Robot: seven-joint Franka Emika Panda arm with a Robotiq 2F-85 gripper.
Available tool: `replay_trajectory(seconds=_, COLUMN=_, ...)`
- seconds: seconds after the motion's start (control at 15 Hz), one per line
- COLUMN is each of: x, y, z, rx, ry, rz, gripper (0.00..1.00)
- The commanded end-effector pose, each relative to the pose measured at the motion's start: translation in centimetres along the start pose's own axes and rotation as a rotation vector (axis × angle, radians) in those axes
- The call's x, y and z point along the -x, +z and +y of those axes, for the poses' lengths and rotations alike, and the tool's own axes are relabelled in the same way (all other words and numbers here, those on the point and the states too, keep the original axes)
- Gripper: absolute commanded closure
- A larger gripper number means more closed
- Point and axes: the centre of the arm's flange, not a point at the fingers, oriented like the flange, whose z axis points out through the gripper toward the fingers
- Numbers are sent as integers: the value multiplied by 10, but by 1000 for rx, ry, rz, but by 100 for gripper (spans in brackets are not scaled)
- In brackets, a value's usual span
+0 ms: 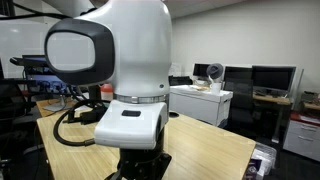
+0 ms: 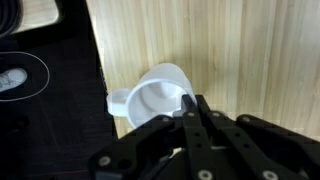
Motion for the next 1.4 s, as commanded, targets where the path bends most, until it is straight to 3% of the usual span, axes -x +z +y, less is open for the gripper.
replay_trajectory(seconds=0.0, x=1, y=8, z=6, rx=-3, ry=-22, rz=-22, gripper=97)
replay_trajectory(seconds=0.07, x=2, y=9, z=6, rx=3, ry=-30, rz=-18, gripper=70)
replay_trajectory(seconds=0.4, x=21, y=-26, z=-27, rx=23, ry=-89, rz=16, gripper=34)
replay_trajectory(seconds=0.73, x=75, y=-125, z=-103, rx=29, ry=-352, rz=83, gripper=2)
replay_trajectory(seconds=0.93, x=149, y=-174, z=-148, rx=-1, ry=-539, rz=72, gripper=0)
replay_trajectory(seconds=1.33, x=290, y=-196, z=-187, rx=0, ry=-873, rz=32, gripper=0)
